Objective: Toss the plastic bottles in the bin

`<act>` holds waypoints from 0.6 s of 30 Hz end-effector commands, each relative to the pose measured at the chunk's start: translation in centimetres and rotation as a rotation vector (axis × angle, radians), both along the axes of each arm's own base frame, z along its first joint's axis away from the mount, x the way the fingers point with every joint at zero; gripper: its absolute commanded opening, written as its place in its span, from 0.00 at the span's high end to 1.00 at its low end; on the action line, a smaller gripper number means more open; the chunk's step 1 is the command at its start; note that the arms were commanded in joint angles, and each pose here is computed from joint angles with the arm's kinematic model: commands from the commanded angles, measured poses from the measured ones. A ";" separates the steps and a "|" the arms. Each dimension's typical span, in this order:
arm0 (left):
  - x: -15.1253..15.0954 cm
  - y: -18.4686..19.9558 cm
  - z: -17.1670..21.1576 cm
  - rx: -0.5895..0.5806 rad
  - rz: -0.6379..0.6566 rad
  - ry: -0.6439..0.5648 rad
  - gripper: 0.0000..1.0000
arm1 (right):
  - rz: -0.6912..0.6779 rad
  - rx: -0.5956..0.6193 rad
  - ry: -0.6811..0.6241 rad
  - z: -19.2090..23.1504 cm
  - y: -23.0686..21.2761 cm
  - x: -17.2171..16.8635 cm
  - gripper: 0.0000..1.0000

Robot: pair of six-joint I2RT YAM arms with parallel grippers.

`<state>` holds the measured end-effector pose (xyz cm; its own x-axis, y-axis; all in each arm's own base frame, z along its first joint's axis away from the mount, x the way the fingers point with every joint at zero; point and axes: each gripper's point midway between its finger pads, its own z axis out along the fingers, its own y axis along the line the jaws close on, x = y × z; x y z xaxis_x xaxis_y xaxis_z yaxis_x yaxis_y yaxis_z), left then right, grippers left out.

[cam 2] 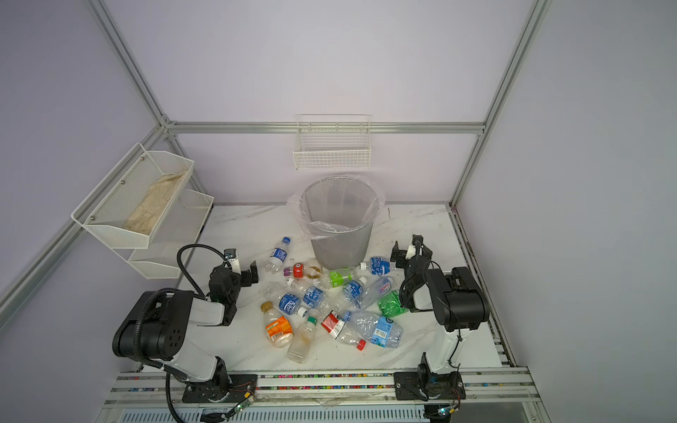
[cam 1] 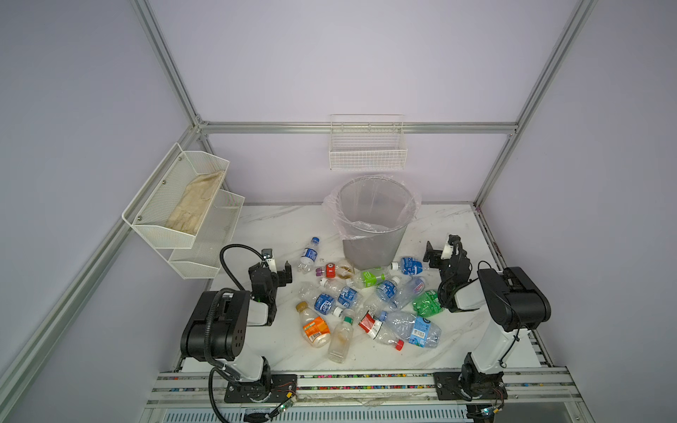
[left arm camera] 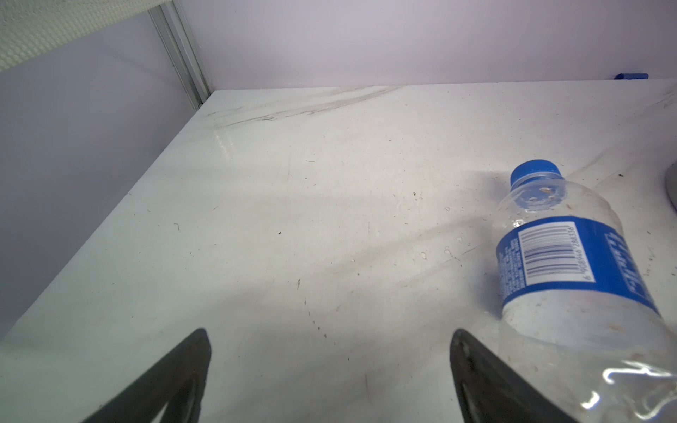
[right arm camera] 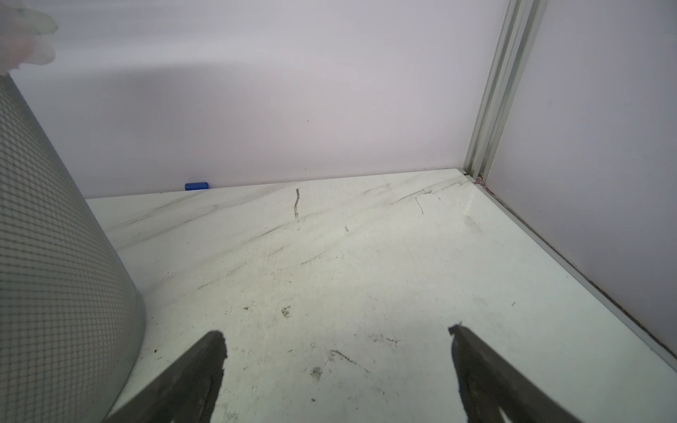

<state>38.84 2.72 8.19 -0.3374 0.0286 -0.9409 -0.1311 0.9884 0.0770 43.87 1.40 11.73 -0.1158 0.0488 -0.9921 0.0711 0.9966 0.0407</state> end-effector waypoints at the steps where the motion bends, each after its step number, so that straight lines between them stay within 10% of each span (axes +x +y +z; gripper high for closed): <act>1: 1.4 0.2 3.1 0.003 -0.001 -0.093 0.00 | -0.001 -0.007 -0.053 1.7 -0.2 0.1 0.03; 18: 1.4 0.2 3.0 0.002 0.000 -0.086 0.00 | -0.001 -0.007 -0.053 1.7 -0.2 0.1 0.03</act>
